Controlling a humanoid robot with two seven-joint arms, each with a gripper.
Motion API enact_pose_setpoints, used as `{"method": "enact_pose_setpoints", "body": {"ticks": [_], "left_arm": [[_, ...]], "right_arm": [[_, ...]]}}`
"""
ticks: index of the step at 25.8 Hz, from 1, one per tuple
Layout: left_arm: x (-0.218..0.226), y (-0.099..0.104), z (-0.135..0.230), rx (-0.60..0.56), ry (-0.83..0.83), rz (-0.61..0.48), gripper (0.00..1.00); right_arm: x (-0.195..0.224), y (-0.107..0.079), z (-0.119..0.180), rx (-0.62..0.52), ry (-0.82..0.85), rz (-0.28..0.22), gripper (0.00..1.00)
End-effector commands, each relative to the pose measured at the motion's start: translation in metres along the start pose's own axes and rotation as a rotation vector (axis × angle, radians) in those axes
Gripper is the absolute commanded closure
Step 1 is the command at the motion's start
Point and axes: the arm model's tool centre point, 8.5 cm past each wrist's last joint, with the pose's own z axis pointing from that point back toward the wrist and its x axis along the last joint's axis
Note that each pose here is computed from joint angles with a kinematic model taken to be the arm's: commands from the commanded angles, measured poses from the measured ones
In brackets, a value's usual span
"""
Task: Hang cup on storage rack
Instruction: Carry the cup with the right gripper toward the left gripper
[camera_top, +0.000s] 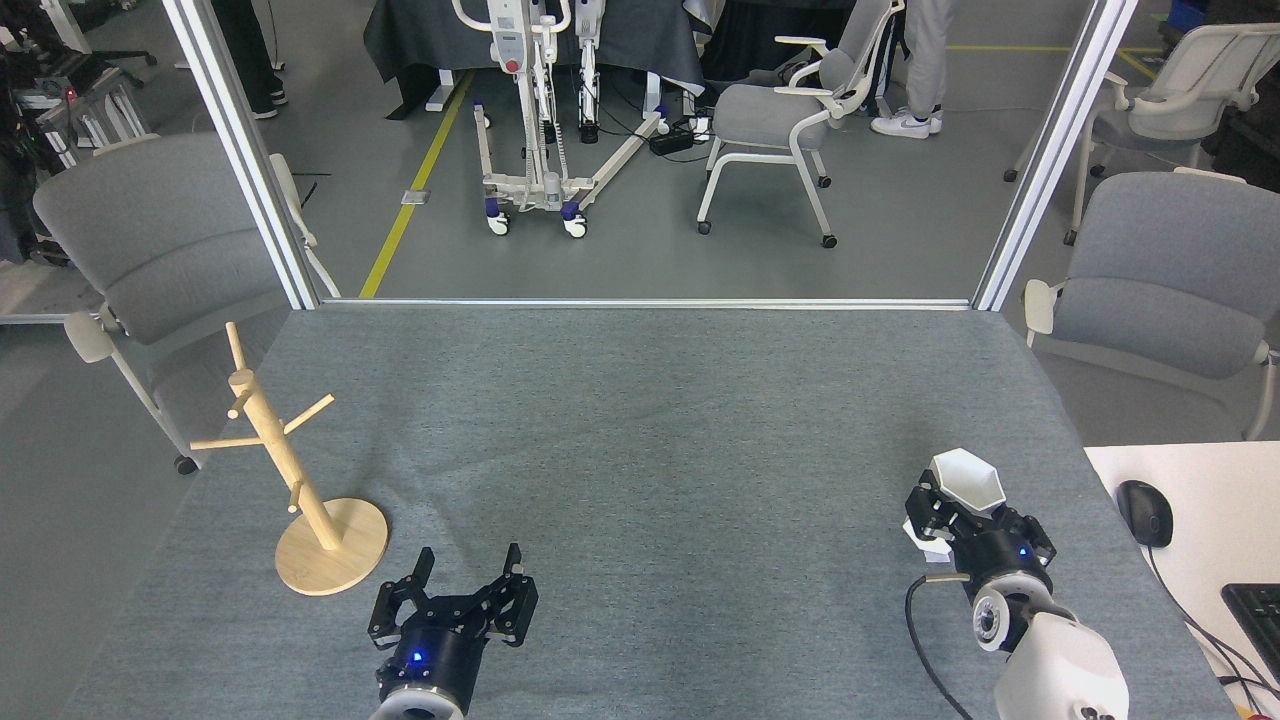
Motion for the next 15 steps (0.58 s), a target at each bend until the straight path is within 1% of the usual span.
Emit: {"method": "enact_pose_setpoints", "body": {"ticks": [1,2,3,4,5,6,7,9,11,13,15], "left_arm": [[0.001,0.000,0.000,0.001,-0.001,0.002,0.01],[0.001,0.002,0.000,0.004,-0.002,0.002,0.01],[0.001,0.002,0.000,0.006,-0.003,0.003,0.01],[0.002,0.003,0.000,0.009,-0.006,0.003,0.01],[0.002,0.004,0.000,0.012,-0.006,0.003,0.01],[0.002,0.006,0.000,0.017,-0.005,0.004,0.01],[0.002,0.006,0.000,0.018,-0.004,0.008,0.01],[0.003,0.010,0.000,0.029,-0.005,0.013,0.01],[0.003,0.016,0.001,0.057,-0.036,0.002,0.01],[0.016,0.029,0.004,0.137,-0.149,-0.011,0.01],[0.036,0.036,0.008,0.180,-0.280,-0.023,0.01]], "right_arm": [[0.002,-0.020,0.001,-0.056,-0.023,0.021,0.65],[0.008,-0.039,0.002,-0.115,-0.034,0.042,0.69],[0.017,-0.056,0.008,-0.173,-0.059,0.076,0.72],[0.026,-0.072,0.016,-0.234,-0.079,0.110,0.72],[0.032,-0.088,0.026,-0.292,-0.077,0.132,0.72],[0.038,-0.106,0.037,-0.348,-0.056,0.142,0.73],[0.040,-0.121,0.050,-0.383,-0.017,0.143,0.74],[0.056,-0.132,0.072,-0.372,0.035,0.137,0.73],[0.086,-0.139,0.086,-0.347,0.052,0.118,0.73],[0.115,-0.135,0.093,-0.339,0.075,0.095,0.74],[0.146,-0.124,0.097,-0.324,0.095,0.080,0.74]]}}
